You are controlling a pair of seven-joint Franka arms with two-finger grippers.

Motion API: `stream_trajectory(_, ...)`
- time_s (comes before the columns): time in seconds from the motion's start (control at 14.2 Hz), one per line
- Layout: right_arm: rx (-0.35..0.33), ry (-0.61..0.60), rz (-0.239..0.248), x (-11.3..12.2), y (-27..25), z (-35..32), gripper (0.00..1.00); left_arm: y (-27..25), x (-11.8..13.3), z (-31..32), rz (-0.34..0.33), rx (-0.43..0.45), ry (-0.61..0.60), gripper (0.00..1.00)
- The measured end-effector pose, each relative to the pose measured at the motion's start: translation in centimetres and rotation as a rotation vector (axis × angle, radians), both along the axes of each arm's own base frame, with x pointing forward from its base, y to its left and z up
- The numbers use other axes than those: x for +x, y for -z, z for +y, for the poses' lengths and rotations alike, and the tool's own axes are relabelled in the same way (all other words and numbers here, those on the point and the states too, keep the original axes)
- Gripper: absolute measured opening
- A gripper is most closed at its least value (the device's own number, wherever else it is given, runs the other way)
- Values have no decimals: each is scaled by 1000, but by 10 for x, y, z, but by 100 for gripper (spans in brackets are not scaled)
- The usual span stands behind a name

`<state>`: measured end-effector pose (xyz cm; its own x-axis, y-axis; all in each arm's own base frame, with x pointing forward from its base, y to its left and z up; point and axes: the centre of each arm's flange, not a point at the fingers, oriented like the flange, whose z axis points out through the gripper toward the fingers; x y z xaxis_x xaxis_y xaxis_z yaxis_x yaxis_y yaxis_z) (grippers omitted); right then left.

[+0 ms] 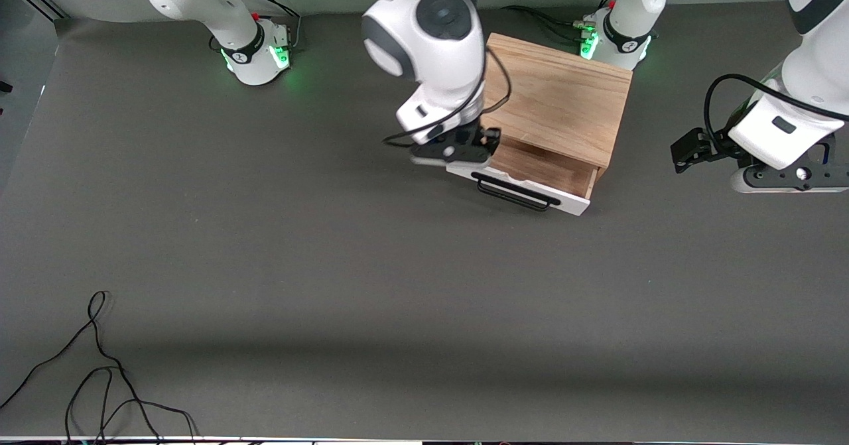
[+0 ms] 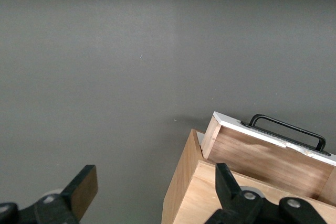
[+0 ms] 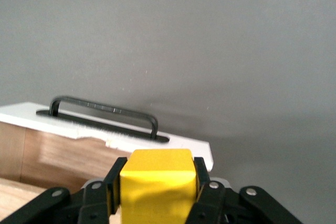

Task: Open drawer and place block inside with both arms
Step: 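Carry the yellow cube with the right gripper over the open drawer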

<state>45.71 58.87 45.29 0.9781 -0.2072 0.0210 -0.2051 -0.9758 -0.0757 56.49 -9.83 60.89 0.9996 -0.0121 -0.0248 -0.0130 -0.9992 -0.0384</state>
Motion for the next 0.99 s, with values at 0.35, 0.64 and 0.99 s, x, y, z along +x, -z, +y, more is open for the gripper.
stream_trajectory(0.35, -73, 21, -17, -29, 54, 33, 55, 0, 0, 0, 0, 0, 0, 100)
stream_trajectory(0.64, -68, 33, -32, -25, 74, 39, 55, 0, 0, 0, 0, 0, 0, 100)
stream_trajectory(0.99, -69, 41, -32, -27, 75, 41, 55, 0, 0, 0, 0, 0, 0, 100)
